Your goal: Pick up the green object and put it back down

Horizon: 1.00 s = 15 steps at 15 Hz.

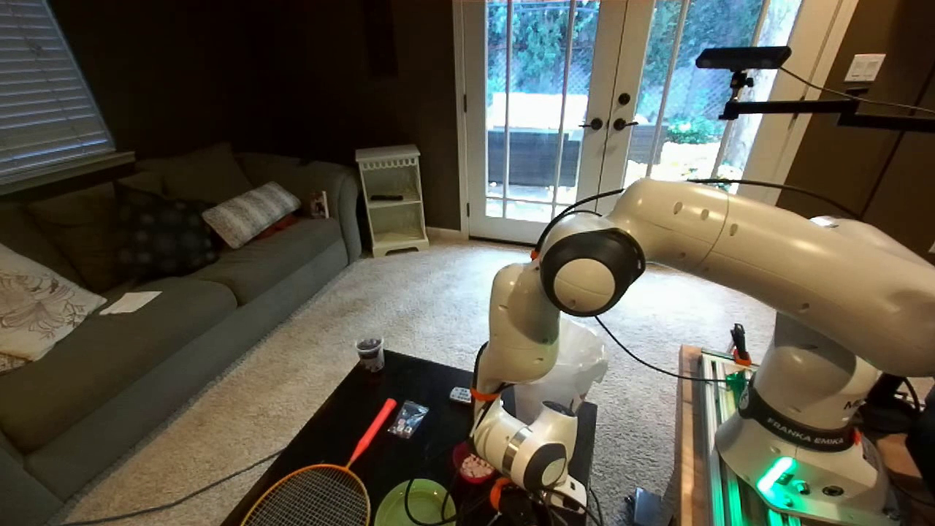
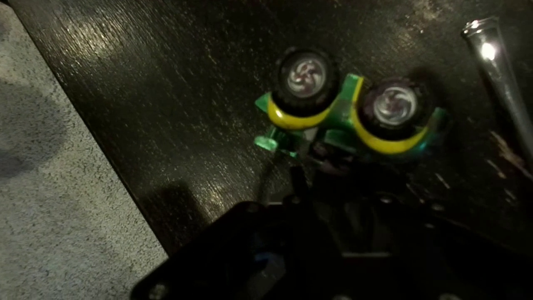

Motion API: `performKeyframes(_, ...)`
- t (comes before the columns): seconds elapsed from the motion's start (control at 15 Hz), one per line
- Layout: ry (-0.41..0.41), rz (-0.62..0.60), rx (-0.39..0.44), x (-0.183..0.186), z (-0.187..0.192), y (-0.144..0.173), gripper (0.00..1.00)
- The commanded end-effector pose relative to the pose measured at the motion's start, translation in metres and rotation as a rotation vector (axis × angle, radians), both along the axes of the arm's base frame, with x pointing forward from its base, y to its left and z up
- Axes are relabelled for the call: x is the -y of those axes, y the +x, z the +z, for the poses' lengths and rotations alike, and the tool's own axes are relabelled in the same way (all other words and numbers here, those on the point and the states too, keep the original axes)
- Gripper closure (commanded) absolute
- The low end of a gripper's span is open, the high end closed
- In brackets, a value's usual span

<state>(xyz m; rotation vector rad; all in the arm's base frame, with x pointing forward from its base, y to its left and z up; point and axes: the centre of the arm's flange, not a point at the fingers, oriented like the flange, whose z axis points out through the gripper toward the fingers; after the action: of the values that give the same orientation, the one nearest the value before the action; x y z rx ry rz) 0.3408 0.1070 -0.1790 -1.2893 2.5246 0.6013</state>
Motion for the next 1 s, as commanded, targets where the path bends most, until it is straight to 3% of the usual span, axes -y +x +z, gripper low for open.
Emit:
performKeyframes(0.0,-0.039,0.02,-0.001,-0.007,-0.004,0.01,0.99)
performKeyframes(0.07,-0.043,0.024,0.007,-0.007,-0.002,0.012,0.58)
performKeyframes(0.2,-0.038,0.034,0.031,-0.012,0.001,0.016,0.61)
performKeyframes(0.8,-0.011,0.128,0.142,-0.04,0.022,0.039,0.01)
performKeyframes(0.93,-0.004,0.145,0.153,-0.046,0.024,0.042,0.0)
